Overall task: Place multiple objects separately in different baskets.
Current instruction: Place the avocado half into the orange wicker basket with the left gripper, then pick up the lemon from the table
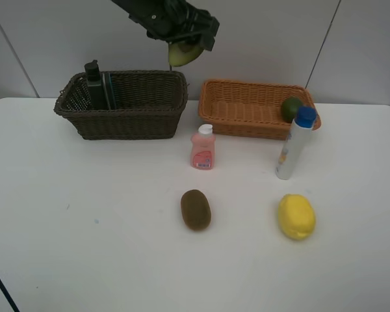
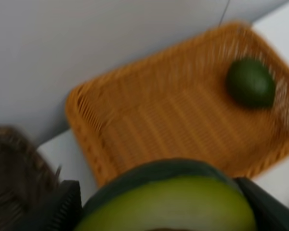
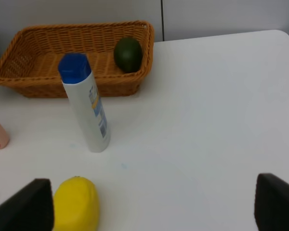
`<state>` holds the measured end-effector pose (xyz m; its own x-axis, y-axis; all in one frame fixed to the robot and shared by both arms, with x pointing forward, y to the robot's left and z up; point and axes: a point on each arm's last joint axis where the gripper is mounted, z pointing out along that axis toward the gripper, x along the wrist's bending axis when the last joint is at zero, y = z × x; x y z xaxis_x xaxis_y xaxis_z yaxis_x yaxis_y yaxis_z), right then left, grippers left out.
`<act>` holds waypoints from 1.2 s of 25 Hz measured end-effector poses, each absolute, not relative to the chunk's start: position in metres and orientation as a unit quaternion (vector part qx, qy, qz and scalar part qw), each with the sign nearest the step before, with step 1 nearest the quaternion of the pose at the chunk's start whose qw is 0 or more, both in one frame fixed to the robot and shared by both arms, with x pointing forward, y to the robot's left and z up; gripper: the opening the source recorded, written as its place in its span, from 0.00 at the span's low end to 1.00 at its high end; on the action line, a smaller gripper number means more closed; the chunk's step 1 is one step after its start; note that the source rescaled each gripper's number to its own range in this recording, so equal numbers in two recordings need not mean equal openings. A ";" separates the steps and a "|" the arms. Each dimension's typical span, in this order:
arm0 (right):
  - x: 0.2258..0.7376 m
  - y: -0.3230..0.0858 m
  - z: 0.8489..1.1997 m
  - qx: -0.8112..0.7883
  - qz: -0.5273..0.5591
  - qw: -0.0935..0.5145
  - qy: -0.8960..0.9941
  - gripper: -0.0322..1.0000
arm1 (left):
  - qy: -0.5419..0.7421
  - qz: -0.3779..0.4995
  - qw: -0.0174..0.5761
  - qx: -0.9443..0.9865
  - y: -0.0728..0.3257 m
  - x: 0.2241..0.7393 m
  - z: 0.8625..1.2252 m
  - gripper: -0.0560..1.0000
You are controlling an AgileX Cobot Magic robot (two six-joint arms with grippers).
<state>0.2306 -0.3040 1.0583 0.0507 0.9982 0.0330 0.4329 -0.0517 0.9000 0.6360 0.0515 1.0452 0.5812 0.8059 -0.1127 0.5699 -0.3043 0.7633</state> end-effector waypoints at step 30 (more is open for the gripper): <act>0.231 -0.304 1.058 0.620 0.376 0.376 0.577 1.00 | 0.443 0.059 0.379 0.810 0.011 0.711 0.992 1.00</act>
<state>0.2306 -0.3040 1.0583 0.0507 0.9982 0.0330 0.4329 -0.0517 0.9000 0.7114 0.0112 0.9917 0.5997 0.7632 -0.2404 0.6732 -0.3189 0.6671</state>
